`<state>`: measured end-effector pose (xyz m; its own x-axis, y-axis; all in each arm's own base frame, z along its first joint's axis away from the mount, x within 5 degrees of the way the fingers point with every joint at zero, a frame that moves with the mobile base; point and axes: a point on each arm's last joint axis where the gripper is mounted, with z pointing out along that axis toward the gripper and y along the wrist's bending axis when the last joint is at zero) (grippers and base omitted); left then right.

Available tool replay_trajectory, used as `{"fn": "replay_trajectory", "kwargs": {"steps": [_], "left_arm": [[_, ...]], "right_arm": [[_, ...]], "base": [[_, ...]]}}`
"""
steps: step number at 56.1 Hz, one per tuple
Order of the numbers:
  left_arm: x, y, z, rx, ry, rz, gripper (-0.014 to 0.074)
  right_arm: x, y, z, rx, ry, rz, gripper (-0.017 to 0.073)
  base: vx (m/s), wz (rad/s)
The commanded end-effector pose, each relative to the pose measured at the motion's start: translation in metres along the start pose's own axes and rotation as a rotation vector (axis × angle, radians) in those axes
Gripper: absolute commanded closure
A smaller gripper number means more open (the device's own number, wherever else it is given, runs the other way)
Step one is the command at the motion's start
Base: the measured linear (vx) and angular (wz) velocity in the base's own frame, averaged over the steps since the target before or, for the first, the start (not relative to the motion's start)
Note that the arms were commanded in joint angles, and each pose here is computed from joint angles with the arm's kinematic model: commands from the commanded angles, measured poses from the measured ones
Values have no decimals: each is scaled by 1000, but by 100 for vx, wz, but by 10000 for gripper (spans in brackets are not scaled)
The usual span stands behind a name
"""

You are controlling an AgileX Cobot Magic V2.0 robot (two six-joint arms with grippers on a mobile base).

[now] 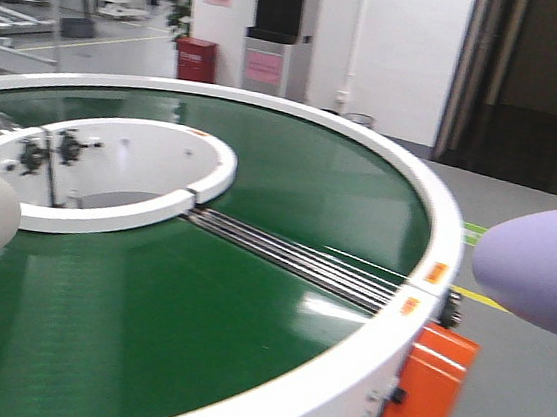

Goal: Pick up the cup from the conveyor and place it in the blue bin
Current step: 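Drive the base away from the conveyor to the cart of blue bins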

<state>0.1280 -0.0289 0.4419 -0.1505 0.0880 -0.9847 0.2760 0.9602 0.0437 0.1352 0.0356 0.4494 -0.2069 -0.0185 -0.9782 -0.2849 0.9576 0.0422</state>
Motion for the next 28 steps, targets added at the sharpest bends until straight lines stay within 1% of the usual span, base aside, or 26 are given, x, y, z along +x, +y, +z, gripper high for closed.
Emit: {"fn": "replay_trajectory", "kwargs": {"steps": [1, 15, 28], "left_arm": [[-18, 1, -6, -15, -122, -9, 600], [-18, 1, -6, -15, -122, -9, 600], [-18, 1, -6, -15, -122, -9, 600]], "right_arm": [[-16, 0, -6, 8, -120, -3, 568], [-16, 0, -6, 8, -120, -3, 568], [-16, 0, -6, 8, -120, -3, 568]], "base": [[-13, -52], [-11, -59], [-7, -71]]}}
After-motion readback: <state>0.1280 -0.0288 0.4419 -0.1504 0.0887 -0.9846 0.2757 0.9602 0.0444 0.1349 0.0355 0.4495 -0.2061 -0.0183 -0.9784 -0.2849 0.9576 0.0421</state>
